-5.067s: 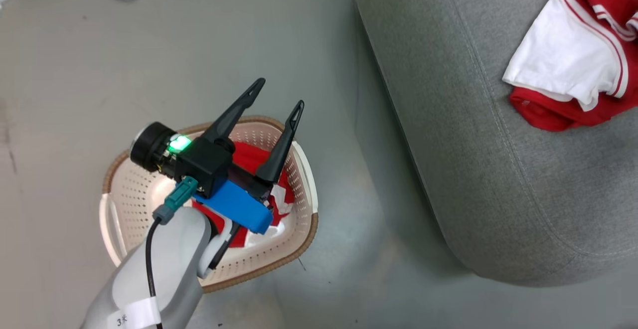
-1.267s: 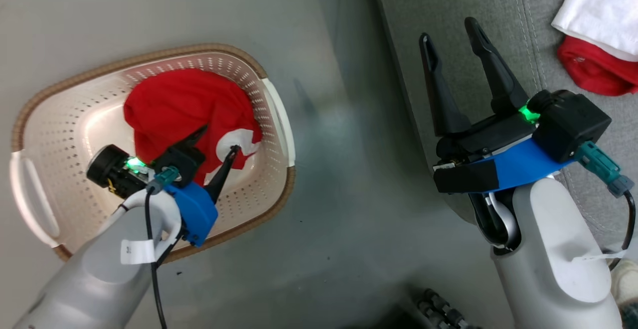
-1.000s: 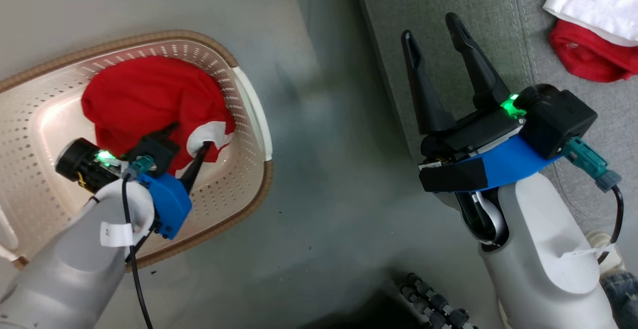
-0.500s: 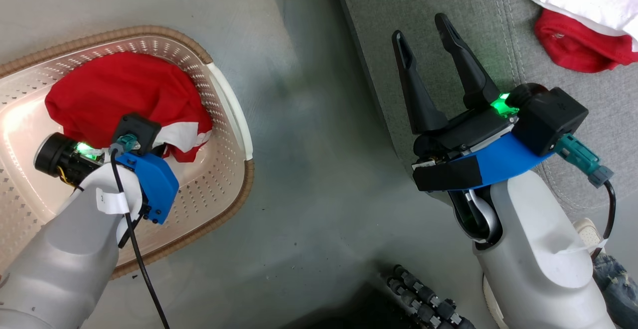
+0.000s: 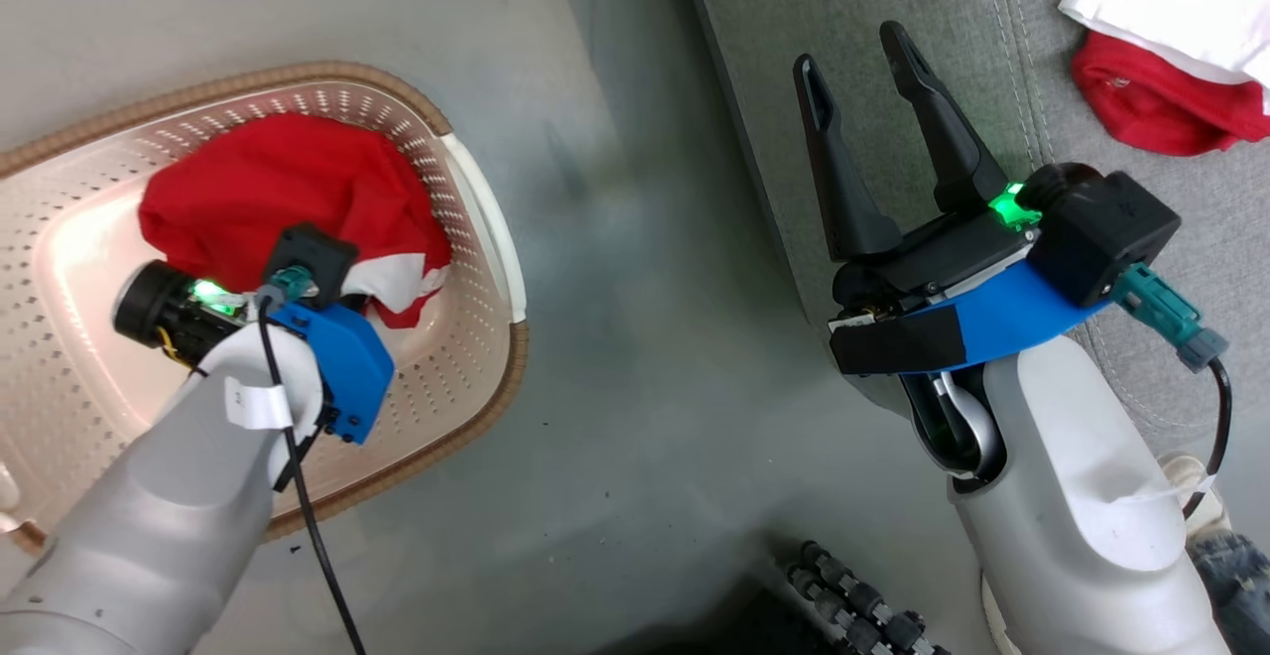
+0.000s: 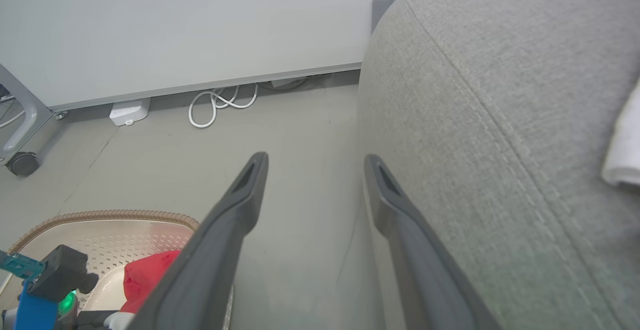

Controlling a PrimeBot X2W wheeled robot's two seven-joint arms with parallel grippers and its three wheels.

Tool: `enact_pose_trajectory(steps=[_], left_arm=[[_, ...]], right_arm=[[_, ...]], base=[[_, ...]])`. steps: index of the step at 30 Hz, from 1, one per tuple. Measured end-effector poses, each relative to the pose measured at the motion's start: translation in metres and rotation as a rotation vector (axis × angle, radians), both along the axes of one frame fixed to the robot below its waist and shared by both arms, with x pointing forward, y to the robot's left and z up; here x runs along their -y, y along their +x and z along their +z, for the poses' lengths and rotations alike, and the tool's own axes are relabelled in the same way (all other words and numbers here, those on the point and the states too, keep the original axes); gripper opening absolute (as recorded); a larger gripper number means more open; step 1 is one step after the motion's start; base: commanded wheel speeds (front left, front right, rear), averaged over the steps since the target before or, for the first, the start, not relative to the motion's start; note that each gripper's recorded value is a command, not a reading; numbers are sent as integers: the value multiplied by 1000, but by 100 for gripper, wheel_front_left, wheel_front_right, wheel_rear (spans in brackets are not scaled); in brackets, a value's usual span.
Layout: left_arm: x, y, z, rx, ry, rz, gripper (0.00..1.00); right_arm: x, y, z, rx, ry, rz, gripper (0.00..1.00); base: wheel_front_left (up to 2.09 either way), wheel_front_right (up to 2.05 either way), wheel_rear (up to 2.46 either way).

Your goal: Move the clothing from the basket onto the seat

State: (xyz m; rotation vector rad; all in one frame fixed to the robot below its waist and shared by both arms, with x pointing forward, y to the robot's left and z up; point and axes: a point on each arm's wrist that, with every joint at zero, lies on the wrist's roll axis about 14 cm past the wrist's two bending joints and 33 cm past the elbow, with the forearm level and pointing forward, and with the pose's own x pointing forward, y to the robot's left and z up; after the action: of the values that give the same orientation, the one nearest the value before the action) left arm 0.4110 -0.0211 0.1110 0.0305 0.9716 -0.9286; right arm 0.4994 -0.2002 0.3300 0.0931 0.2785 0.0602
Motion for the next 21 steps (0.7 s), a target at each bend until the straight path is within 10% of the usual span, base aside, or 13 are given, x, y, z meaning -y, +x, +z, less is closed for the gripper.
enact_pose_trajectory(steps=[21], left_arm=[[4,19,173,296,-132,108,0]], right_arm=[[-38,-24,89,107,-6,77,100]], base=[[0,0,0]])
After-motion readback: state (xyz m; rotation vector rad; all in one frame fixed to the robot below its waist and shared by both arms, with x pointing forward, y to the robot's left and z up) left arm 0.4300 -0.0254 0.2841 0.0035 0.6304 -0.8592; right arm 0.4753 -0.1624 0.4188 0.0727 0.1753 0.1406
